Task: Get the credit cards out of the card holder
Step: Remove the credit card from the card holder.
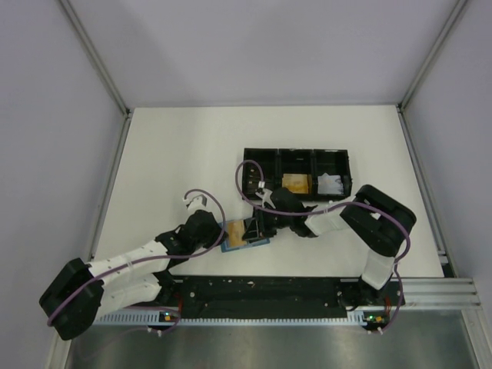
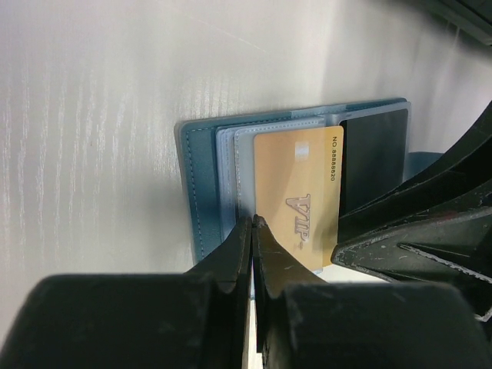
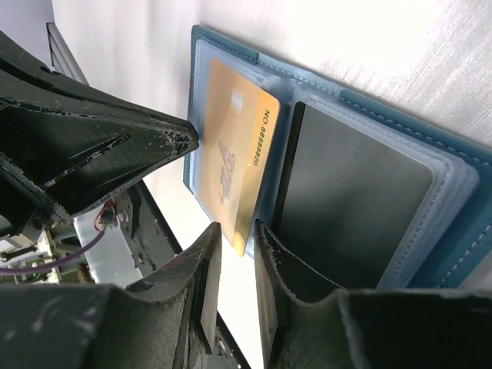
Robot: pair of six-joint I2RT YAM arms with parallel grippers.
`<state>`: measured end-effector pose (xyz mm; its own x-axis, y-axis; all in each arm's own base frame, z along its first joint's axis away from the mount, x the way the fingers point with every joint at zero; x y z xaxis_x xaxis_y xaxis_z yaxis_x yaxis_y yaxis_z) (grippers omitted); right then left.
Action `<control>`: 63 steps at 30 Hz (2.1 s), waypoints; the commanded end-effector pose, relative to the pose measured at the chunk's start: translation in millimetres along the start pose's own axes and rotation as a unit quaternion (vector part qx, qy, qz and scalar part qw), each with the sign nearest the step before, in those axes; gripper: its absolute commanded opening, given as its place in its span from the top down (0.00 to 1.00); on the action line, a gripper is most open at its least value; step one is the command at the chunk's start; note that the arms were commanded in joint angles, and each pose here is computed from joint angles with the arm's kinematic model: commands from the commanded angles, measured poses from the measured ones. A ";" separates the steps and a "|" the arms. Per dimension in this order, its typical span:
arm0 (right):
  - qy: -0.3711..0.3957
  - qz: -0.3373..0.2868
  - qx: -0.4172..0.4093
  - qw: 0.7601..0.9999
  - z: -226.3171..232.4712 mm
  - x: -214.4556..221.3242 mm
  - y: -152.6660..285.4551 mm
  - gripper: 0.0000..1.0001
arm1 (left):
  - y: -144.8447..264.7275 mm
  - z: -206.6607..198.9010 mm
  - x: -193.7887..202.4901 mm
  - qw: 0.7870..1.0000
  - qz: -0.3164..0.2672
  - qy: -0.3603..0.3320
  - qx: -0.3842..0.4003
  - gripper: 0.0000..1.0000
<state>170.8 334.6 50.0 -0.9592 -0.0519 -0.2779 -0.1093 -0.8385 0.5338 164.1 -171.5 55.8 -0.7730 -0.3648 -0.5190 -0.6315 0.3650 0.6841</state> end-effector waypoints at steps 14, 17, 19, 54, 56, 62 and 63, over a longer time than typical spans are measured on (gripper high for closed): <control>-0.004 -0.021 -0.002 1.000 3.1 -22.7 -16.5 0.96 | -1.5 26.5 19.5 0.998 0.035 -0.020 -0.040 0.98; -0.004 -0.021 0.002 1.000 -0.7 -20.2 -11.2 1.00 | -1.0 26.5 19.0 0.998 0.034 -0.019 -0.039 0.98; -0.005 -0.023 0.003 1.000 -3.5 -18.4 -6.0 1.00 | -1.1 27.6 18.8 0.998 0.033 -0.019 -0.041 0.98; -0.004 -0.025 0.026 0.999 -10.5 -12.8 18.0 1.00 | -2.6 -52.1 -15.1 0.993 0.027 -0.045 0.101 0.85; -0.004 -0.027 0.026 0.999 -10.2 -13.7 18.4 1.00 | -5.4 -49.6 -13.1 0.994 0.032 -0.048 0.094 0.87; -0.004 -0.026 0.026 0.999 -11.4 -13.6 16.9 1.00 | -15.4 -33.9 -8.7 0.997 0.036 -0.056 0.048 0.96; -0.003 -0.024 0.026 0.999 -11.7 -12.6 16.6 1.00 | -16.4 -31.5 -7.4 0.997 0.039 -0.058 0.042 0.99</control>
<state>177.5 313.7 51.0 -0.9642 -0.0177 -0.2646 -0.1437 -0.8037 0.5773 168.9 -199.1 58.1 -0.8451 -0.2276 -0.4838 -0.5296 0.4812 0.6986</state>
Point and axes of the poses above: each gripper's point midway between its finger pads, its own y axis back along the fingers, its own z axis along the line the jaws close on, x = y × z, the point moved 4 cm from there along y, back along the fingers, and after that the axes turned 3 degrees about -y, right-handed, at the moved point
